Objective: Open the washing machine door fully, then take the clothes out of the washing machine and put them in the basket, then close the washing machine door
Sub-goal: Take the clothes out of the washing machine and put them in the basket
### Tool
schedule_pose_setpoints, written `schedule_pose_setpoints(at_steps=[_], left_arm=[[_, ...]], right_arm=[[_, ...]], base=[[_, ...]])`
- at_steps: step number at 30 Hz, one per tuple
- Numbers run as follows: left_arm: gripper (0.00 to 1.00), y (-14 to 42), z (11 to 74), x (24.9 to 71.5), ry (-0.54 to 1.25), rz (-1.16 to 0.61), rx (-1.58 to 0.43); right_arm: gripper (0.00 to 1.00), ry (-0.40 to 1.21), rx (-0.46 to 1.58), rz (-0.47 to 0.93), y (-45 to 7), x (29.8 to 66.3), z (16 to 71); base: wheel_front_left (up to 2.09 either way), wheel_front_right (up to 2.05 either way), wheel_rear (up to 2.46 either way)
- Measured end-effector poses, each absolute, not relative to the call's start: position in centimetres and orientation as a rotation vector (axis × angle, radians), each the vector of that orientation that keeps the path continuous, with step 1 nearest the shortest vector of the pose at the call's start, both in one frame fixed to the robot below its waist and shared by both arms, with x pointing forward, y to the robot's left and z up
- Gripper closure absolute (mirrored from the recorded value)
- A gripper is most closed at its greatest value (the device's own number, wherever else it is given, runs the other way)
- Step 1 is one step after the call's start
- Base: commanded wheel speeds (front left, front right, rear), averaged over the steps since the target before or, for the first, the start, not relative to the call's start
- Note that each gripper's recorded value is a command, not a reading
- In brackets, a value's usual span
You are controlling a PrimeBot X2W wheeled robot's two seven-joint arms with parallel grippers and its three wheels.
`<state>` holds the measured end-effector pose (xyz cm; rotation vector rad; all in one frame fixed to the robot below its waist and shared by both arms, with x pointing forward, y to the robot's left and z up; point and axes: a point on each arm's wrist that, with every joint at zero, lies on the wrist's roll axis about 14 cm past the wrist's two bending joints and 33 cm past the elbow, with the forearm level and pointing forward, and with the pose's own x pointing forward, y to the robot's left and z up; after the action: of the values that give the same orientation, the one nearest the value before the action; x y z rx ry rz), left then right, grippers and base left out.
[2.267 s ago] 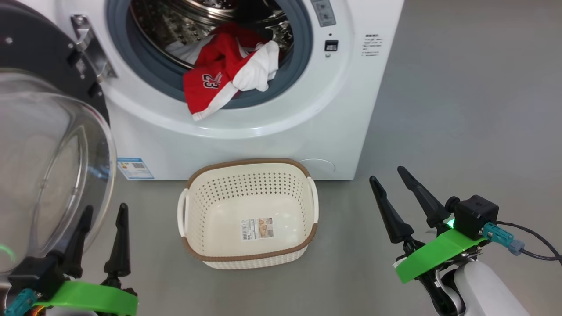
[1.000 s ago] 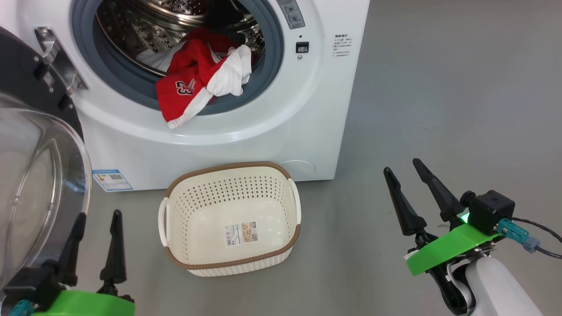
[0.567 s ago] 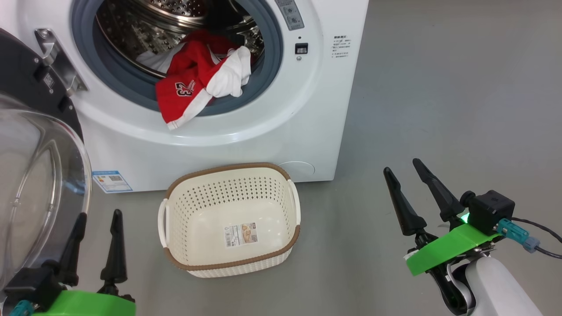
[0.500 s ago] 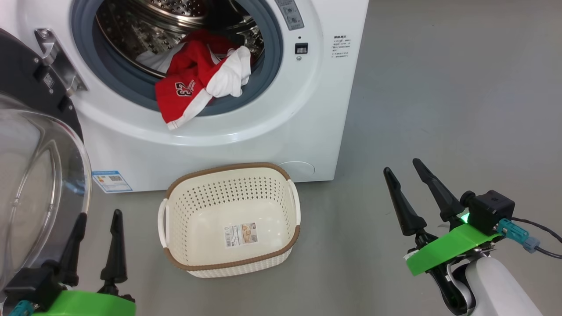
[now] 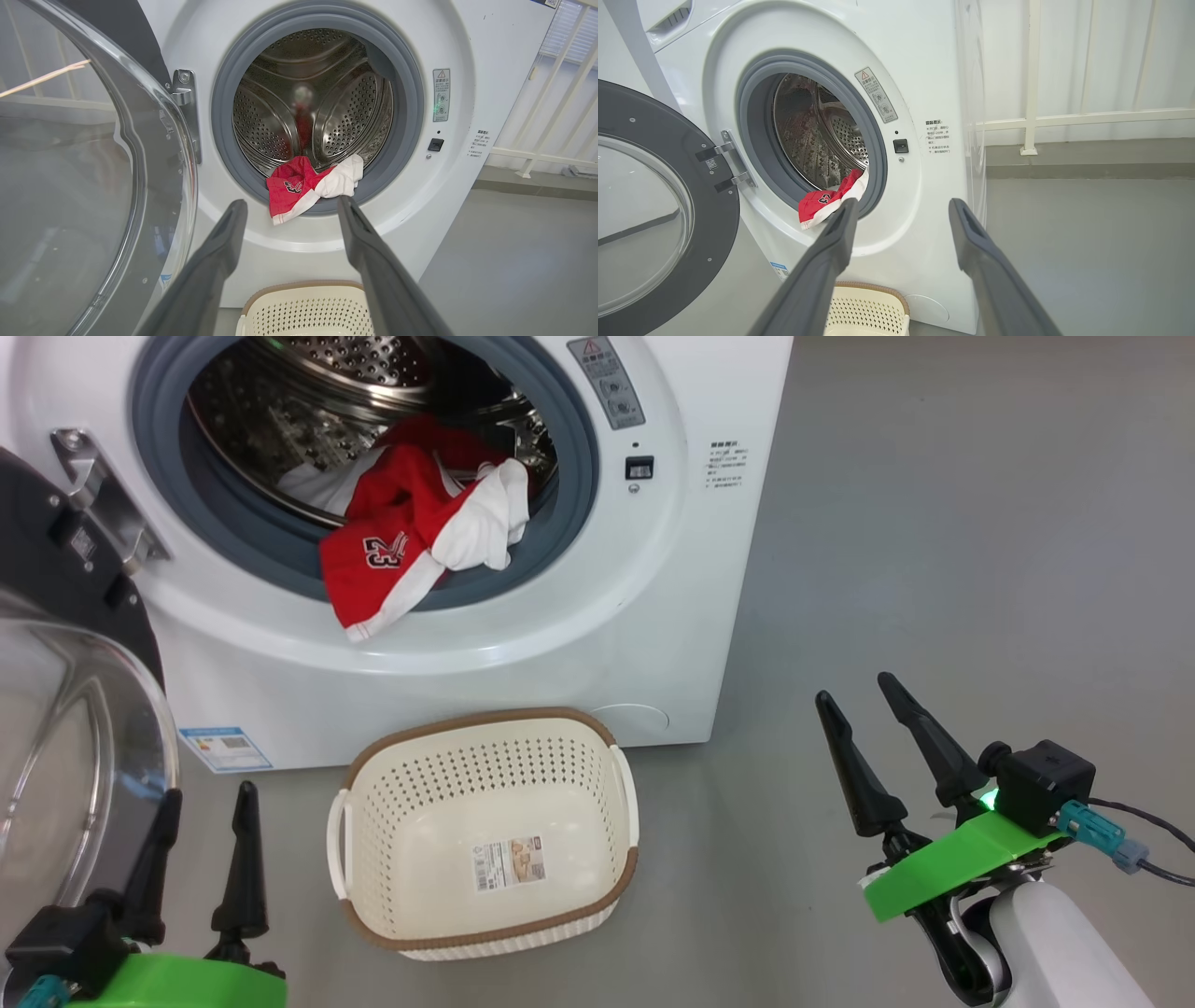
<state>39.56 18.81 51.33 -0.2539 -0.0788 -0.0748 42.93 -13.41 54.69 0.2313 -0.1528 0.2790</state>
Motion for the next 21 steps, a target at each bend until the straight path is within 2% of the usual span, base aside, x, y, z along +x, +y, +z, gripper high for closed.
schedule_pose_setpoints(at_steps=[15, 21], left_arm=[[0.00, 18.78, 51.05, 39.57, -0.071, -0.079, -0.254], [0.00, 18.85, 50.94, 39.56, -0.068, -0.077, -0.254]], right_arm=[[0.00, -0.150, 0.231, 0.281, -13.32, 43.02, 54.56], [0.00, -0.146, 0.231, 0.285, -13.17, 43.09, 54.41]], base=[[0.92, -0.92, 0.00], [0.31, -0.31, 0.00]])
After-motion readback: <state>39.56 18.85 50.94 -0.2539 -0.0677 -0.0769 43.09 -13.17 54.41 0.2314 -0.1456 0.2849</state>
